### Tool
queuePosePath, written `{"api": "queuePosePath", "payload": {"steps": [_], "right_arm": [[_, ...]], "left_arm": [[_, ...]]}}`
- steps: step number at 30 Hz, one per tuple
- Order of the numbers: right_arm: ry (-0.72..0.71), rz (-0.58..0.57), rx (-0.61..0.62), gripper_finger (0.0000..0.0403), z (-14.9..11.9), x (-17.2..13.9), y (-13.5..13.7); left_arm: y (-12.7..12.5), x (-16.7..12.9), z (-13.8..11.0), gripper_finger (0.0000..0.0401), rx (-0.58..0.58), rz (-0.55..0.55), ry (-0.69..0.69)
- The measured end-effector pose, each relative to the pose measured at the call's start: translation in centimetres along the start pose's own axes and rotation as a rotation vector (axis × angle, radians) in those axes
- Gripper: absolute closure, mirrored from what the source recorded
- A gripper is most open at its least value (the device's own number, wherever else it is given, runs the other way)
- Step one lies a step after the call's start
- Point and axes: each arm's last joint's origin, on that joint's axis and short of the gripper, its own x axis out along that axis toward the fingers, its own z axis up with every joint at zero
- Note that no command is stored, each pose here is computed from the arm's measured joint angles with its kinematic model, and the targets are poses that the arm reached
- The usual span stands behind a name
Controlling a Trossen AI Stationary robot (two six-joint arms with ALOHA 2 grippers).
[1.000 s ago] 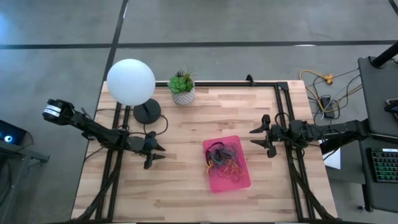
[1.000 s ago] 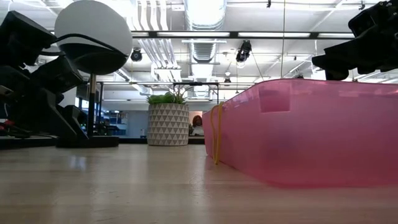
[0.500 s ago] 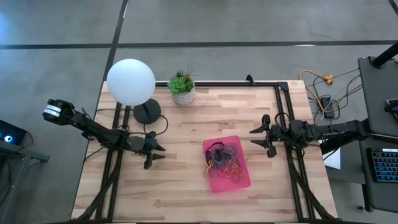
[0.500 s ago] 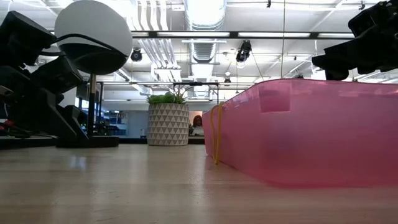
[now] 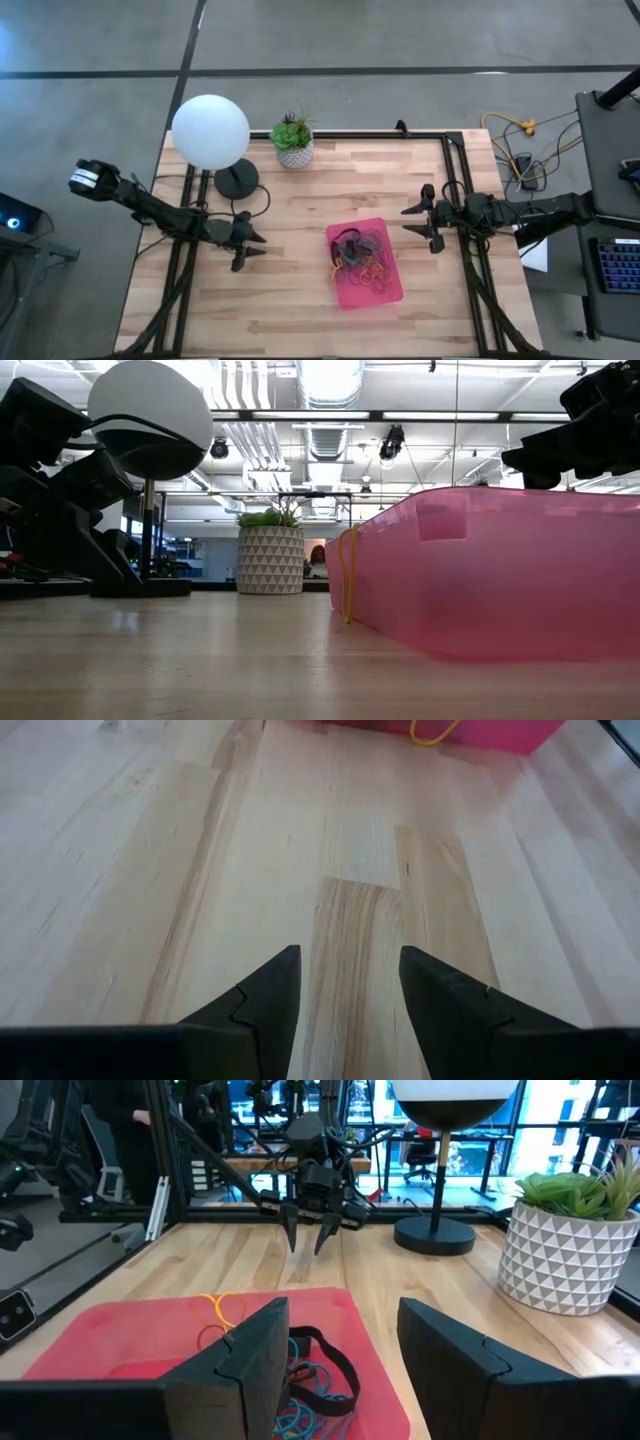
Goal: Pick and place rubber bands into bin
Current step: Return to Home Position
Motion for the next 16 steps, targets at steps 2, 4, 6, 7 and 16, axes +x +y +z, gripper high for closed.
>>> {"api": "queuePosePath", "payload": {"steps": [2, 4, 6, 7, 16], "right_arm": [[0.0, 0.0, -0.001, 0.0227, 0.0, 0.0, 0.0], [0.0, 0.0, 0.007, 0.0227, 0.0, 0.0, 0.0], [0.0, 0.0, 0.003, 0.0227, 0.0, 0.0, 0.0], [0.0, 0.0, -0.001, 0.0227, 0.0, 0.0, 0.0], [-0.001, 0.0, 0.001, 0.0227, 0.0, 0.0, 0.0]], "left_arm": [[0.0, 0.0, 0.0, 0.0244, 0.0, 0.0, 0.0], [0.0, 0.0, 0.0, 0.0244, 0.0, 0.0, 0.0], [0.01, 0.0, 0.0, 0.0244, 0.0, 0.0, 0.0], [0.0, 0.0, 0.0, 0.0244, 0.0, 0.0, 0.0], [0.0, 0.0, 0.0, 0.0244, 0.0, 0.0, 0.0]]}}
